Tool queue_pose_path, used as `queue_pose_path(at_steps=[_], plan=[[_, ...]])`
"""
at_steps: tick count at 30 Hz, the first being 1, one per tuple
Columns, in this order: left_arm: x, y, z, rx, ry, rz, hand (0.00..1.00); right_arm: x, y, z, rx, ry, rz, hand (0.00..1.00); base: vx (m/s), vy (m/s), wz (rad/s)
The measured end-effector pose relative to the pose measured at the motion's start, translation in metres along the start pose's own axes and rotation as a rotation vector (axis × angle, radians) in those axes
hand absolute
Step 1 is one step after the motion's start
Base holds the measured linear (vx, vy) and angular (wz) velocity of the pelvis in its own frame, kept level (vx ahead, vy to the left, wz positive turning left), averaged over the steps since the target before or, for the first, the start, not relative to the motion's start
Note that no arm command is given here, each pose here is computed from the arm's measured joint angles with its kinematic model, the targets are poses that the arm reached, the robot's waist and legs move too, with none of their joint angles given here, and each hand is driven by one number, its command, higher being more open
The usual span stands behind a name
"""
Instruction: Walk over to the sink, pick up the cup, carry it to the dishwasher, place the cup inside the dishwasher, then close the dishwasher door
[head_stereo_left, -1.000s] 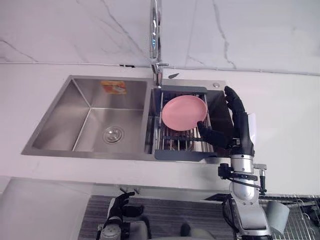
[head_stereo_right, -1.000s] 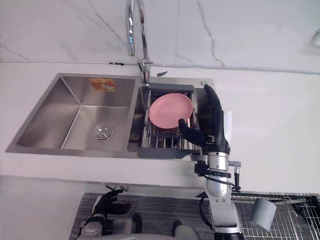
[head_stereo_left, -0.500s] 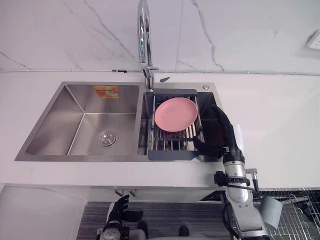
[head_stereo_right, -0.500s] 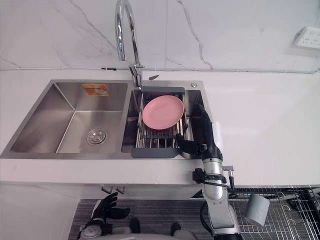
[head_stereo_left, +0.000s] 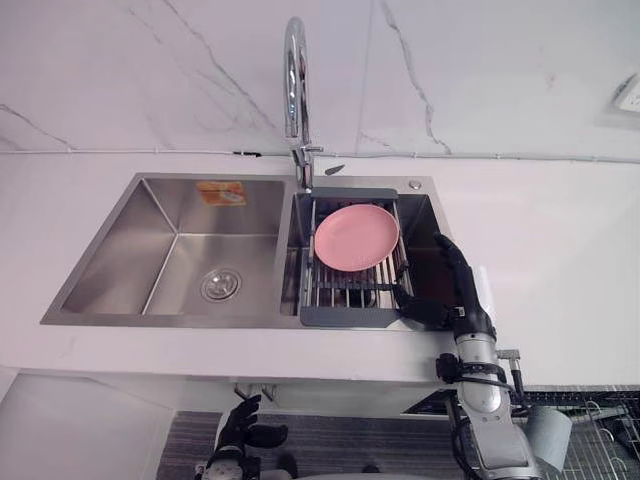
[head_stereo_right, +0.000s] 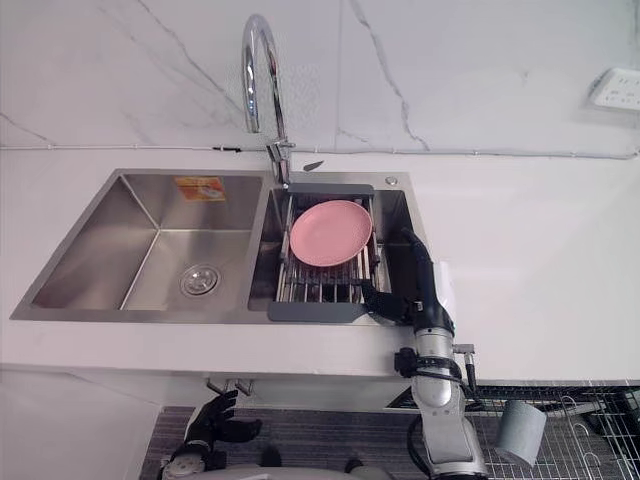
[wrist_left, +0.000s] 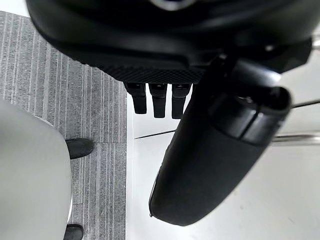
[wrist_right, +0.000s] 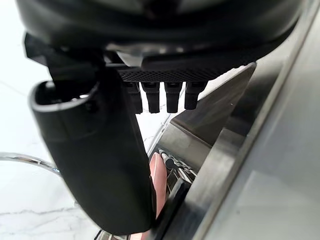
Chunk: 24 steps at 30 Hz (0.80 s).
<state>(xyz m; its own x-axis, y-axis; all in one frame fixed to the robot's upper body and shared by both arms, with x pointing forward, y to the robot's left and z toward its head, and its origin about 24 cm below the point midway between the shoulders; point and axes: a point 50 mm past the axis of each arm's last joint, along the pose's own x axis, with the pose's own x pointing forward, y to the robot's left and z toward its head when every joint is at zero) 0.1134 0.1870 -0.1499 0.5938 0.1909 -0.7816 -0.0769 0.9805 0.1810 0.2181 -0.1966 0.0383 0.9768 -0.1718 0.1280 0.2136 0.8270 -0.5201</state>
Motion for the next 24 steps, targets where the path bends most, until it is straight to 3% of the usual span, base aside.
queue_pose_path(at_steps=[14,24], plan=[[-0.001,0.001,-0.001,-0.001,0.001,-0.003,0.9,0.029,-0.02,0.017,-0.193,-0.15,0.021,0.9,-0.01,-0.009,0.05],[0.0,0.004,0.006,-0.015,-0.031,0.007,0.9,0.052,-0.005,0.016,-0.363,-0.192,0.155,0.9,-0.01,-0.014,0.07]])
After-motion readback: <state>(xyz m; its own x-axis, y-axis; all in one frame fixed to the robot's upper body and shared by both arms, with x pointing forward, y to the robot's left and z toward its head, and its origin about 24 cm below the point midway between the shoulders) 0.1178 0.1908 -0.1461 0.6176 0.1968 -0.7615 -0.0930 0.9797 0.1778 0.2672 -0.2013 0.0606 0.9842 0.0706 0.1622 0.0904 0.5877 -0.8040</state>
